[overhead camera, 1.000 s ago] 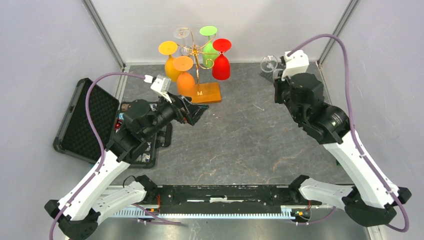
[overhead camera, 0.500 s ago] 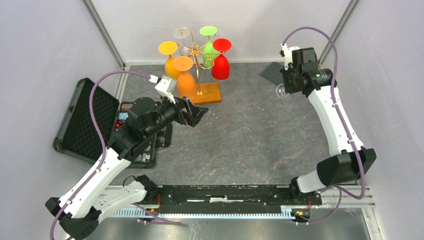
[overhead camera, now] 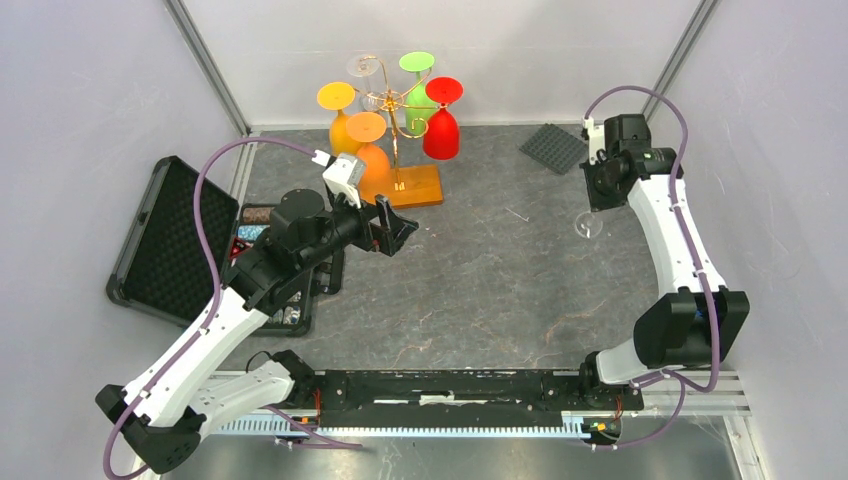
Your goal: Take the wine glass off the wine glass rack
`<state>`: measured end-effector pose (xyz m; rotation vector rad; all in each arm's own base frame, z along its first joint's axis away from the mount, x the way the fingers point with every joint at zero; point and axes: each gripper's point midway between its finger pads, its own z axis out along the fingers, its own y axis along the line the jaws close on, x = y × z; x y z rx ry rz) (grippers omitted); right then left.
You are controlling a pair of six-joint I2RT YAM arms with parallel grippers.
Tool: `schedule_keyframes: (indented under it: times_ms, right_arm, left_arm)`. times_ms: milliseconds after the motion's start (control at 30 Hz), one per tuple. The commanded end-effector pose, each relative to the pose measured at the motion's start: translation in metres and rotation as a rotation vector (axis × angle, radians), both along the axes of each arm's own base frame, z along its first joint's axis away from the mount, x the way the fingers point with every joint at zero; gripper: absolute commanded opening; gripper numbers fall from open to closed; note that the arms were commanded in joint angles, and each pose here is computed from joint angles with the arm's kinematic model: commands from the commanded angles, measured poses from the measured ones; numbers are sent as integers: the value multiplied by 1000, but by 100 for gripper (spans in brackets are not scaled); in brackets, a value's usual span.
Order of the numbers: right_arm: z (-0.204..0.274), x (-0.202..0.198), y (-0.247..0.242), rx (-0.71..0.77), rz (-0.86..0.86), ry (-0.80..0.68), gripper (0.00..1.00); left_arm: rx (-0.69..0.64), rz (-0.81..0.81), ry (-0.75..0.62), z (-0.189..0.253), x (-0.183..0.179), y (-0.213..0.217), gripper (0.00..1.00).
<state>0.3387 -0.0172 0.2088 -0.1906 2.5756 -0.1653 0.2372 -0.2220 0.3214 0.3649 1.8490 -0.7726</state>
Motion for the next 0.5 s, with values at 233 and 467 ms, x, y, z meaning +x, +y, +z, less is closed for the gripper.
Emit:
schedule_keyframes:
  times_ms: [233,467]
  right_arm:
    - [1,-3,-3,-23,8,4,0]
    - [2,2,2,5,17,-3,0]
  left_arm:
    - [28,29,-57,4,6,7,100]
    - [33,20,-44,0,7,3,100]
